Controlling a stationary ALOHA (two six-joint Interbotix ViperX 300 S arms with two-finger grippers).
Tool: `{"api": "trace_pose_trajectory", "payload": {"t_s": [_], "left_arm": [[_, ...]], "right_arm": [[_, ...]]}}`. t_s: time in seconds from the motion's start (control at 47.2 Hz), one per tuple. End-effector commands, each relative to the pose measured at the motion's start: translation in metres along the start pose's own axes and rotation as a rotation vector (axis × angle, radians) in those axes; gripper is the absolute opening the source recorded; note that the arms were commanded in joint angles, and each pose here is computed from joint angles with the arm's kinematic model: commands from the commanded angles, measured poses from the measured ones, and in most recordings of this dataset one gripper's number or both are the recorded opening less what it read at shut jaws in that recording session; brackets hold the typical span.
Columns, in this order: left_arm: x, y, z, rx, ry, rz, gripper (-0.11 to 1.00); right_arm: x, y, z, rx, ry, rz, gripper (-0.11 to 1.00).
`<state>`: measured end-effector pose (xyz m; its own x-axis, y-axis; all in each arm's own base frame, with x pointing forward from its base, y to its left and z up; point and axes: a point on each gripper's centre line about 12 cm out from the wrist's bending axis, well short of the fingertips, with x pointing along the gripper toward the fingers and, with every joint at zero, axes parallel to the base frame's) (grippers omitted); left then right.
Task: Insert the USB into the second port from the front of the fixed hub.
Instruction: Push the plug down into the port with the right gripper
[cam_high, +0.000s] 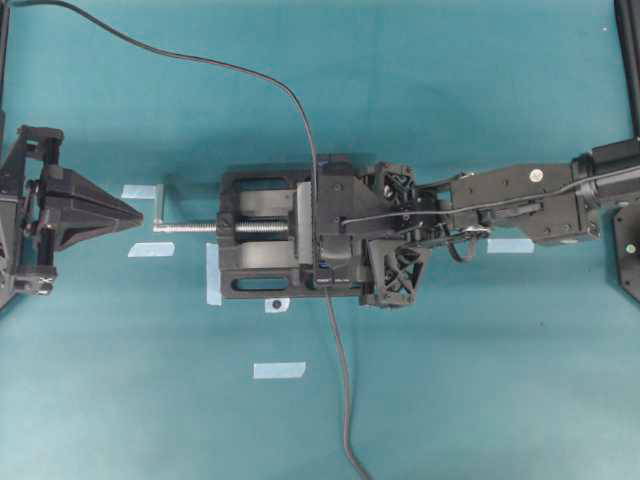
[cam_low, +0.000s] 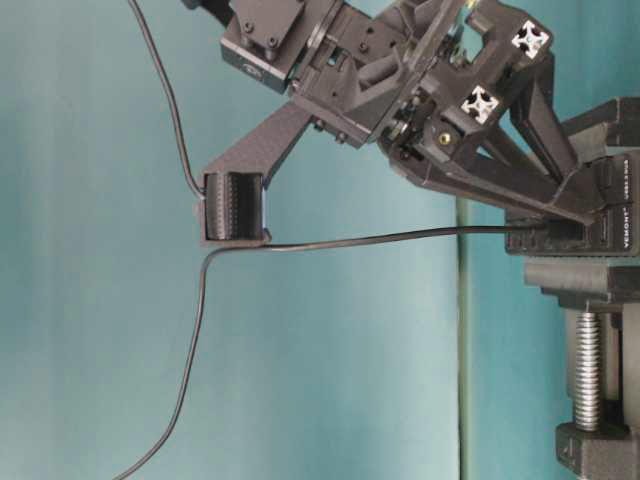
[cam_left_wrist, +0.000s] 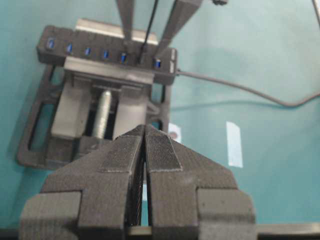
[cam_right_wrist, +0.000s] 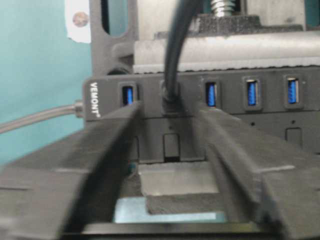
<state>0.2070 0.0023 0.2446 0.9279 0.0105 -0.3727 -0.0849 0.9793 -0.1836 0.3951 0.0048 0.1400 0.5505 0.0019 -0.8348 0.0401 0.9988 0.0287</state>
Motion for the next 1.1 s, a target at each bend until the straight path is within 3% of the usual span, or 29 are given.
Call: {"api": "trace_pose_trajectory", "payload": {"t_s": [0.0,1.081], "left_arm": [[0.0,-0.001,0.005,0.001,-0.017,-0.002,0.0],[-0.001,-0.001,0.002,0.004,-0.031,-0.009,0.0]], "right_arm": [[-0.012,0.003,0.015,0.006,-0.052,0.007,0.77],[-0.058,-0.005,0.013,0.032,-0.228,0.01,0.78]]}}
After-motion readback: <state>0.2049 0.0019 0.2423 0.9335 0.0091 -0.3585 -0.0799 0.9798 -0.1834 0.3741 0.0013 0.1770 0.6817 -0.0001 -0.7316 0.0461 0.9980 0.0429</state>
